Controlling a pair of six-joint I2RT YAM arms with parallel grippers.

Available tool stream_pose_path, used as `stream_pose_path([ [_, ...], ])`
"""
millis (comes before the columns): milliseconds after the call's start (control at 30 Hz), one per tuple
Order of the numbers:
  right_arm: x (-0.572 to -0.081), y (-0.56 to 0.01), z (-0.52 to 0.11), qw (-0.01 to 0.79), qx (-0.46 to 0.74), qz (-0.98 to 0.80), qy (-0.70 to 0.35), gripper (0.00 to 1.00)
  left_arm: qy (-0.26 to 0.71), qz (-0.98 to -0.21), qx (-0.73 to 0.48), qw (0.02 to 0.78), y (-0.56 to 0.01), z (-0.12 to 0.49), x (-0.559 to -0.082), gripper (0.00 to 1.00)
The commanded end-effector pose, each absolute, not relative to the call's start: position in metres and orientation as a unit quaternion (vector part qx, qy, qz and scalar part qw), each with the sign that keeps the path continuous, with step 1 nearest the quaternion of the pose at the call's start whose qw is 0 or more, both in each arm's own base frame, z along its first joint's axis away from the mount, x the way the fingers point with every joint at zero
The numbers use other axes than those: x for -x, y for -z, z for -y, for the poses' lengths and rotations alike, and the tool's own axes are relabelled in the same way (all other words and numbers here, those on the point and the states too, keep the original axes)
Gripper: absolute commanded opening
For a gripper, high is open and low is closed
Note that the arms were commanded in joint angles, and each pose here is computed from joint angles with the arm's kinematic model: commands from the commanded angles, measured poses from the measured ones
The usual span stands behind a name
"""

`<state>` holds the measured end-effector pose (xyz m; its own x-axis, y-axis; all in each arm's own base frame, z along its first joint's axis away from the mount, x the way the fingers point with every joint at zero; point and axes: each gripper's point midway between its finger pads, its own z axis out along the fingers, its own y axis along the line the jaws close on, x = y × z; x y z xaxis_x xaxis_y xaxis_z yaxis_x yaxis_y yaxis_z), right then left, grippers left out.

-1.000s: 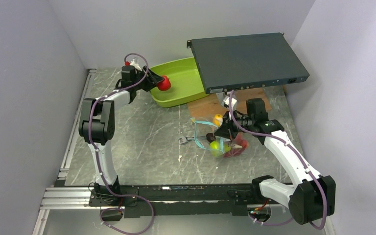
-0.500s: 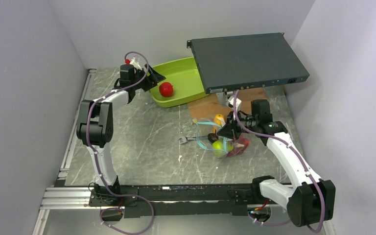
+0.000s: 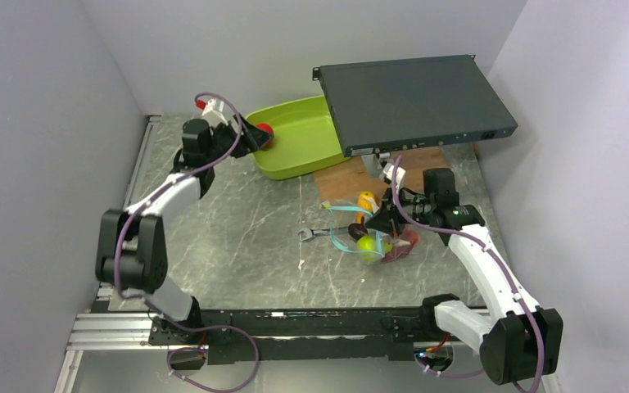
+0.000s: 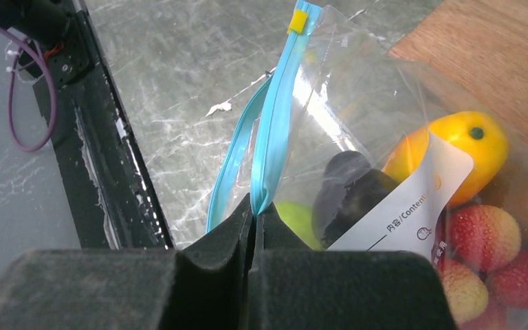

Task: Open the zip-top bag and remove the fake food
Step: Place the fake fruit in the bin, then pick up the fake fruit from the zipper food storage bag.

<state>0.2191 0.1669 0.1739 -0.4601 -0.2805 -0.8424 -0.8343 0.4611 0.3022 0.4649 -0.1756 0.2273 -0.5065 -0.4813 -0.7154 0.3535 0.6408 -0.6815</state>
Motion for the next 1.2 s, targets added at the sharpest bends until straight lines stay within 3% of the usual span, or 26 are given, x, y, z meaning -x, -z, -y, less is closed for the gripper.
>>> stream_pose_path([
  [0,-0.210,-0.187,-0.170,0.389,0.405,-0.734,-0.382,0.00,0.418,-0.715,-0.035,0.560,-0.274,0.189,-0.413,0.82],
  [233,-0.204,-0.193,-0.171,0.399,0.429,-0.716,-0.380,0.00,0.395,-0.705,-0.038,0.588,-0.270,0.177,-0.332,1.00],
  [467,-0.198,-0.199,-0.173,0.411,0.451,-0.698,-0.374,0.00,0.389,-0.694,-0.023,0.605,-0.264,0.162,-0.268,1.00],
  [667,-0.192,-0.206,-0.173,0.423,0.466,-0.683,-0.369,0.00,0.392,-0.670,0.022,0.631,-0.256,0.143,-0.245,1.00],
  [1167,-0.184,-0.201,-0.171,0.427,0.503,-0.660,-0.359,0.00,0.520,-0.586,-0.097,0.613,-0.267,0.180,-0.191,1.00],
])
